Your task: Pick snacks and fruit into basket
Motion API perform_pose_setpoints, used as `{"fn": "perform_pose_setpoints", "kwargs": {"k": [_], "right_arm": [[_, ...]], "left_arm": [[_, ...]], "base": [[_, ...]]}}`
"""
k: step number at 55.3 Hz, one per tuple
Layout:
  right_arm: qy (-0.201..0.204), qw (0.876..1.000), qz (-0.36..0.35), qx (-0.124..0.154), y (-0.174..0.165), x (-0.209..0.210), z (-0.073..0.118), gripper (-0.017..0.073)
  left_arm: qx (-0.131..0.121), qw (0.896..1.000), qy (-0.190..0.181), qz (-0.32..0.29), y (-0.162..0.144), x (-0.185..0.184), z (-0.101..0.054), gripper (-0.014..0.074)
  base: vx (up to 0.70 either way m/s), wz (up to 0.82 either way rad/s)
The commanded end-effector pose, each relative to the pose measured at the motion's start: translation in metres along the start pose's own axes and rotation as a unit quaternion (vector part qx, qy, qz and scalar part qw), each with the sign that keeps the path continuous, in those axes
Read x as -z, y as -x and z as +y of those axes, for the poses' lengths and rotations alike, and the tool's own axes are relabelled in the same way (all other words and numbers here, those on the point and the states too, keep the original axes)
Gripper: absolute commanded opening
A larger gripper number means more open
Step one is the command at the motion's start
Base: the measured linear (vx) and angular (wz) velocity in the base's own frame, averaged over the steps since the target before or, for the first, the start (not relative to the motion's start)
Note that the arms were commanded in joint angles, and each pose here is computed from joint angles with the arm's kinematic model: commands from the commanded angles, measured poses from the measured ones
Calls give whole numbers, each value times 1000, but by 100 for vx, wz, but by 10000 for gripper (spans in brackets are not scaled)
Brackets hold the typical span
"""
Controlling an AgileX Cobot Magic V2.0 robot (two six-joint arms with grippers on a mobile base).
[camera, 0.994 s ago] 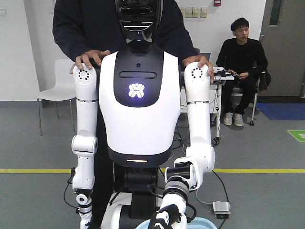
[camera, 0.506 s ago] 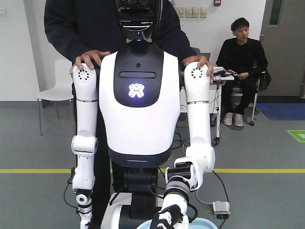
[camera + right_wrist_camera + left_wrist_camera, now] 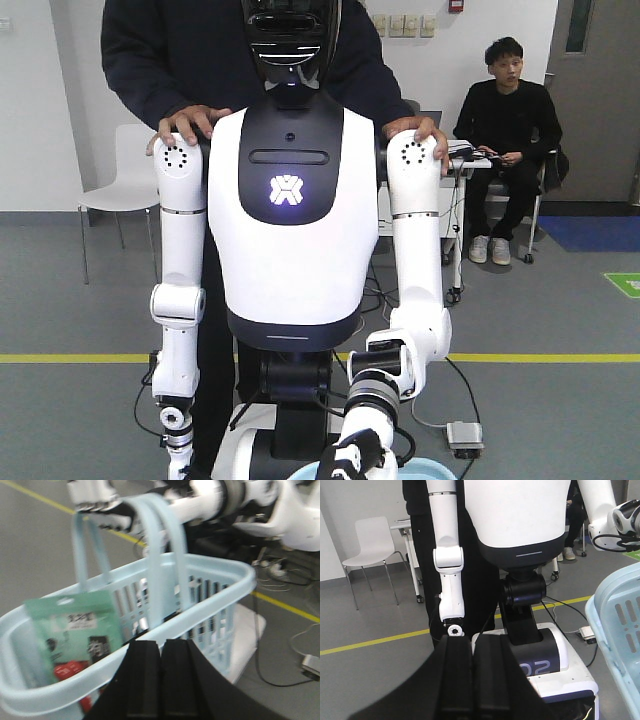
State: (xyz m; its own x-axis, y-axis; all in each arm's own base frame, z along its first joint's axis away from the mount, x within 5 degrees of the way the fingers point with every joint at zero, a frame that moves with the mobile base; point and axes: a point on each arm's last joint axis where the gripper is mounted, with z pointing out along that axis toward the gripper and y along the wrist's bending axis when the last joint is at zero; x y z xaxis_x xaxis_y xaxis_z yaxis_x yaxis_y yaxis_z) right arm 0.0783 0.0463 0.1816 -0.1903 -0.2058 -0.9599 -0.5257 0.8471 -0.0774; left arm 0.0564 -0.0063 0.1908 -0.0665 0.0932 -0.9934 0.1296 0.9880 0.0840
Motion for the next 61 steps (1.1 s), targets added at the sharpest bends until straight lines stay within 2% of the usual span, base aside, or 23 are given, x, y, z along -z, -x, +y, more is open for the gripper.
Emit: {"fn": "perform_pose_setpoints", "kwargs": {"k": [1,7,14,21,33,42,55,61], "right_arm": [[-67,997,-48,-8,3,10,-11,-8],[-135,987,-82,-21,3,26,-18,-8],[-205,971,-118,-43,1,41,-22,-8],[-253,959,-103,-83,-4,43,-27,-8],[-254,960,-81,-89,-8,42,-26,-8],[-251,958,-85,-106,-8,42,-26,-8],[-254,957,-100,-101,-5,43,-27,-8],[-262,957,-100,-75,-4,44,-28,-8]], "left_arm": [[5,999,-3,-43,5,1,-1,-8],[5,999,-3,-43,5,1,-1,-8],[5,999,-3,-43,5,1,-1,-8],[5,999,-3,-43,5,1,-1,-8],[5,999,-3,-43,5,1,-1,-8],[5,999,-3,-43,5,1,-1,-8],[5,999,-3,-43,5,1,-1,-8],[5,999,-3,-43,5,1,-1,-8]], "base": [[0,0],[0,0],[0,0],[0,0],[0,0],[0,0],[0,0],[0,0]]}}
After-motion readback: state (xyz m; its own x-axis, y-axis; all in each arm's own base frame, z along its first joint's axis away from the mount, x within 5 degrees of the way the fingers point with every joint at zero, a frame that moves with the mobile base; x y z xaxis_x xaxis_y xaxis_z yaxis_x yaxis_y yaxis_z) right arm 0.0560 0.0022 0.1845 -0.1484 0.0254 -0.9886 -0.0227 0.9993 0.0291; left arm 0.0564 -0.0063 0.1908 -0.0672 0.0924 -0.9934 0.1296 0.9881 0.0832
